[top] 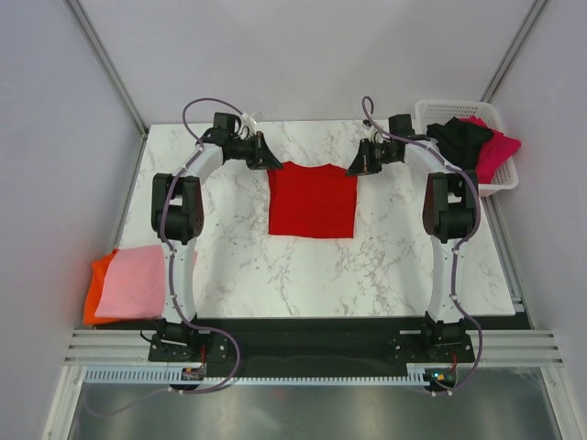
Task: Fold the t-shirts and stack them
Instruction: Fold the tshirt
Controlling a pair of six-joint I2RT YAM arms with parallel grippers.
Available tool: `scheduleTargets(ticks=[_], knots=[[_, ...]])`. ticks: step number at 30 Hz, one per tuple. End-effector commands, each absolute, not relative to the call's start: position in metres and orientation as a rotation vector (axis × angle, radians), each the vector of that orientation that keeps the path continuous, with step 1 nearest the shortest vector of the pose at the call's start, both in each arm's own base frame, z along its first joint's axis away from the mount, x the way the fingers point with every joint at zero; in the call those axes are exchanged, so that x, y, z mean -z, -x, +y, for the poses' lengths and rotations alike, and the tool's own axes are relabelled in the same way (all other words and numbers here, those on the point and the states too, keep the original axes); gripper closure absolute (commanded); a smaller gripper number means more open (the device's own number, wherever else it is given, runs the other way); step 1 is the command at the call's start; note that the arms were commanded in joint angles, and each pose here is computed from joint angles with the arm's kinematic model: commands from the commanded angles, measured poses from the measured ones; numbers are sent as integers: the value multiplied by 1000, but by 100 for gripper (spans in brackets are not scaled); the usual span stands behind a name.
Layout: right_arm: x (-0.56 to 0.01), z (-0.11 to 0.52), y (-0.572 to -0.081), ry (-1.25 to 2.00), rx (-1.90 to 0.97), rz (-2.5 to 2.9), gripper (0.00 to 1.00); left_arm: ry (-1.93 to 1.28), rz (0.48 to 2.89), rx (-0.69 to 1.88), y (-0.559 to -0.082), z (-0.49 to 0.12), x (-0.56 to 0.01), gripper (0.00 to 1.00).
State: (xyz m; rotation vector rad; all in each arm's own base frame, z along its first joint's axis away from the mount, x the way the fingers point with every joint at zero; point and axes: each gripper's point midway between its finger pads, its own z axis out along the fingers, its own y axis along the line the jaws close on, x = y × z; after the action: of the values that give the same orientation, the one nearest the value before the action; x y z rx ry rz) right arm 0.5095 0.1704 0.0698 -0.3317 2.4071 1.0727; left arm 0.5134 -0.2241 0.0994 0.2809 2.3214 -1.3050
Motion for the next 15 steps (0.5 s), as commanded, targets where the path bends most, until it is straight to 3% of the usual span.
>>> scheduleTargets(ticks=[1,8,12,13,14,15], knots=[[-134,170,-521,381,-1064,2251,100,-410,2142,1267,-515,-220,-172,98],[-129,184,-552,380,-1070,2199,99,-371,2155,1214,-543,-215,-152,97],[-90,199,-578,373,-1099,2197,97,-321,2166,1134,-578,-213,-117,90],[-86,201,-585,373,-1094,2185,95,-307,2163,1102,-587,-212,-112,86],[-92,201,-597,383,-1071,2141,80,-298,2140,1044,-601,-208,-114,67],[-81,198,-605,383,-1028,2145,71,-276,2150,960,-614,-204,-99,63]])
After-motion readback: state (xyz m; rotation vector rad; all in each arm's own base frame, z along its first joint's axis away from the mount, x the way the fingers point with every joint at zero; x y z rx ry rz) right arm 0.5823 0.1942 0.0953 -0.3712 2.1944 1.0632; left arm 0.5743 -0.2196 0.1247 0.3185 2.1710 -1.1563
